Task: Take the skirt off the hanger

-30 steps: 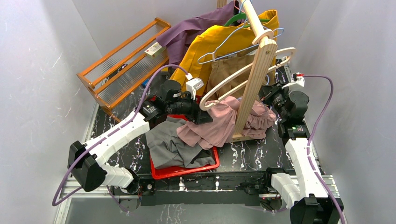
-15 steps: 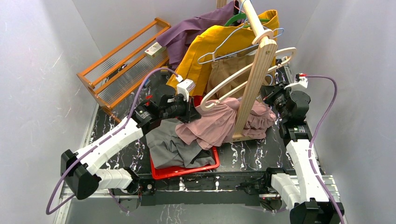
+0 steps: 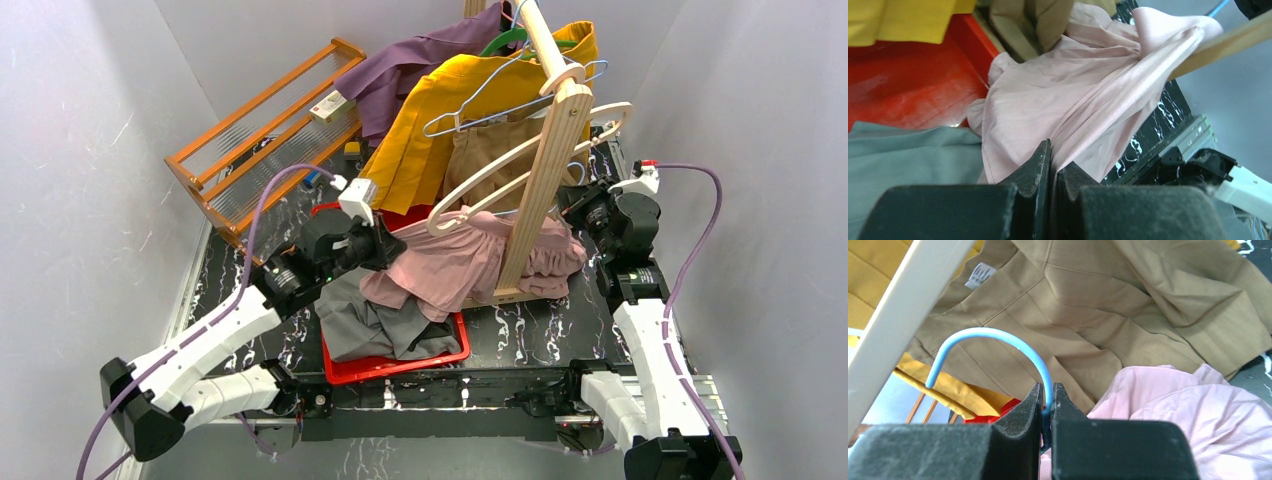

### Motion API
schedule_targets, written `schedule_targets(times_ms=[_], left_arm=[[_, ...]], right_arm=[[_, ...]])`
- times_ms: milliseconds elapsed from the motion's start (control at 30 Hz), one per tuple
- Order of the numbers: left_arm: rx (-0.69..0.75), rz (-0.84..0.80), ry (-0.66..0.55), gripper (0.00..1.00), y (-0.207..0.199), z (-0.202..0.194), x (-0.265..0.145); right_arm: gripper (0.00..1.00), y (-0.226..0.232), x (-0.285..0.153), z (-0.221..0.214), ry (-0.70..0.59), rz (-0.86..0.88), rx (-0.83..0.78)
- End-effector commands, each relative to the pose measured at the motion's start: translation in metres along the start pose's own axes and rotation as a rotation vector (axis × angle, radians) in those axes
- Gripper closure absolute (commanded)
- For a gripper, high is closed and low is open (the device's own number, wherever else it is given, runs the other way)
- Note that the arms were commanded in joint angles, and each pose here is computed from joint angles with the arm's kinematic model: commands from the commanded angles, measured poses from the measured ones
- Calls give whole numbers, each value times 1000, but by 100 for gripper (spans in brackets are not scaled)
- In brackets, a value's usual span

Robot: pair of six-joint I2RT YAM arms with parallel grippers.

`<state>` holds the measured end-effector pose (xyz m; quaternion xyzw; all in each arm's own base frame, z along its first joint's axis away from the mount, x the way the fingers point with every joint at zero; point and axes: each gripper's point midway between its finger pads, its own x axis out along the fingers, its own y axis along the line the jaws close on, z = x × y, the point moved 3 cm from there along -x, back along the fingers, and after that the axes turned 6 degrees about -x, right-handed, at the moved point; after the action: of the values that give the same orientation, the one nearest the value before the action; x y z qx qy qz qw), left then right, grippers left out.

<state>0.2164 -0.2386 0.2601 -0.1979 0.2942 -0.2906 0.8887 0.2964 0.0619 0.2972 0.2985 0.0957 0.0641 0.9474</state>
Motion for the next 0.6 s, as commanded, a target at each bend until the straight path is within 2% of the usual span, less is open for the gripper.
schedule_targets(times_ms=[0, 133, 267, 400, 567], left_arm=[[-83, 285, -145, 100, 56, 2, -28], [-104, 292, -181, 100, 61, -1, -33], [-101, 283, -167, 100, 60, -3, -32], [-123, 333, -190, 100, 69, -4, -38], [-146, 331, -214, 100, 70, -4, -39]], right_arm=[[100, -19, -12, 57, -254, -190, 5], [100, -30, -16, 63, -284, -259, -46], [100, -28, -15, 70, -303, -249, -103], [100, -45, -14, 77, -305, -334, -144], [100, -46, -13, 83, -326, -318, -160]])
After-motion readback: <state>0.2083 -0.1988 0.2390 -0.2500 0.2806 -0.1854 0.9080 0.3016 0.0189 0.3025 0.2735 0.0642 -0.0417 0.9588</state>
